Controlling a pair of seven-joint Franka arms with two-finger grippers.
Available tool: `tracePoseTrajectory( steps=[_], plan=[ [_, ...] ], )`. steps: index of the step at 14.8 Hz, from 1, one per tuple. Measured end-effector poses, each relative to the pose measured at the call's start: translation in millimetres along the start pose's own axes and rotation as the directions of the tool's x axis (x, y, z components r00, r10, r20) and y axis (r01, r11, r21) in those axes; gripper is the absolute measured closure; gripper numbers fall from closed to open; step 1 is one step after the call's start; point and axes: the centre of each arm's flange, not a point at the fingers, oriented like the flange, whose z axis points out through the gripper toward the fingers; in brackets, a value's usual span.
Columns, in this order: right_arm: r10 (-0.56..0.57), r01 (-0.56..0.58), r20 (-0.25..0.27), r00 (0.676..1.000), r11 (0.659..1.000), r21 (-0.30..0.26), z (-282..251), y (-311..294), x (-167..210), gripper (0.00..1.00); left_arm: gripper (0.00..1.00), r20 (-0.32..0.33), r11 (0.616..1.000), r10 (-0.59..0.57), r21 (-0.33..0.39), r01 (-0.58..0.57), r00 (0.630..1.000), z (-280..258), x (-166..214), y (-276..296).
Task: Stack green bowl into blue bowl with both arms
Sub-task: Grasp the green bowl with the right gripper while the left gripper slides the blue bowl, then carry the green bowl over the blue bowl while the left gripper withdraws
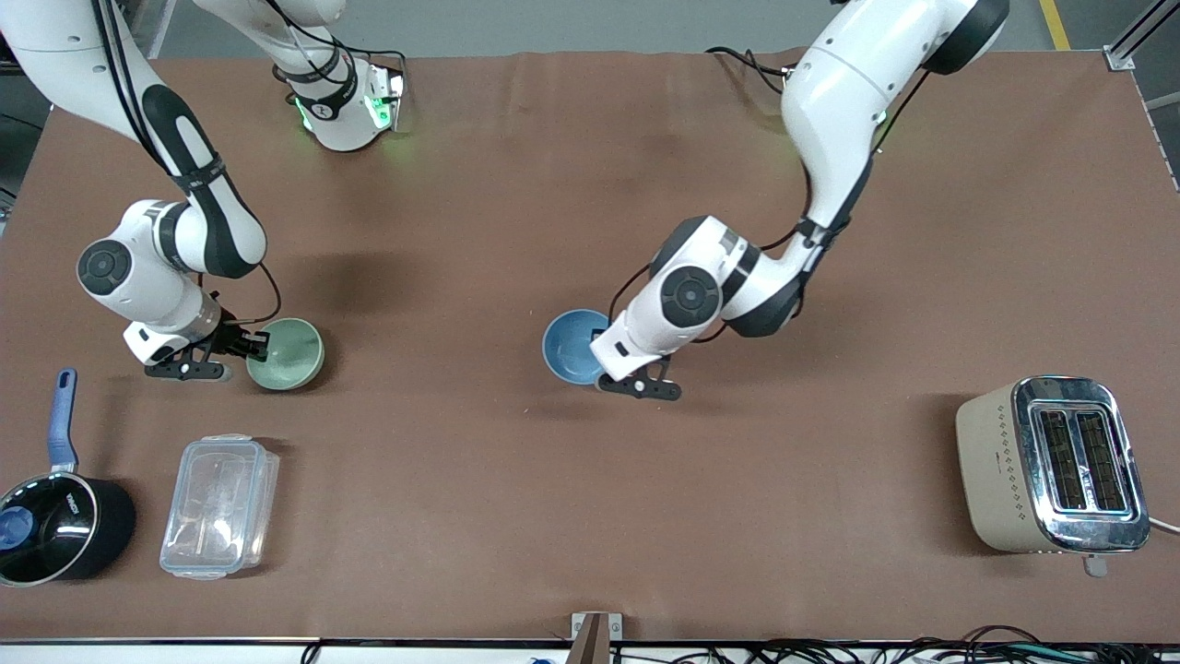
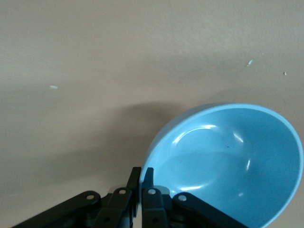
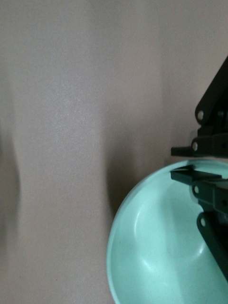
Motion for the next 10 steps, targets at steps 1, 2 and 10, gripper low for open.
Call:
tracePoseTrajectory(
  steps=[1,2,10],
  plan=[
    [0.007,-0.007,0.0,1.0,1.0,0.004,-3.5,-0.4,0.7,0.92,0.95,-0.004,1.0,-0.007,0.005,0.007,1.0,10.7,-3.2,5.2],
    [0.008,-0.008,0.011,1.0,1.0,0.006,-7.3,-1.0,0.6,0.92,0.95,-0.007,1.0,-0.008,0.016,0.008,1.0,18.5,-6.2,9.2],
    [0.084,-0.084,0.13,0.988,0.996,-0.006,-113.3,-76.7,24.6,0.94,0.52,-0.028,0.999,-0.012,0.036,0.013,1.0,20.4,0.8,8.4]
  ],
)
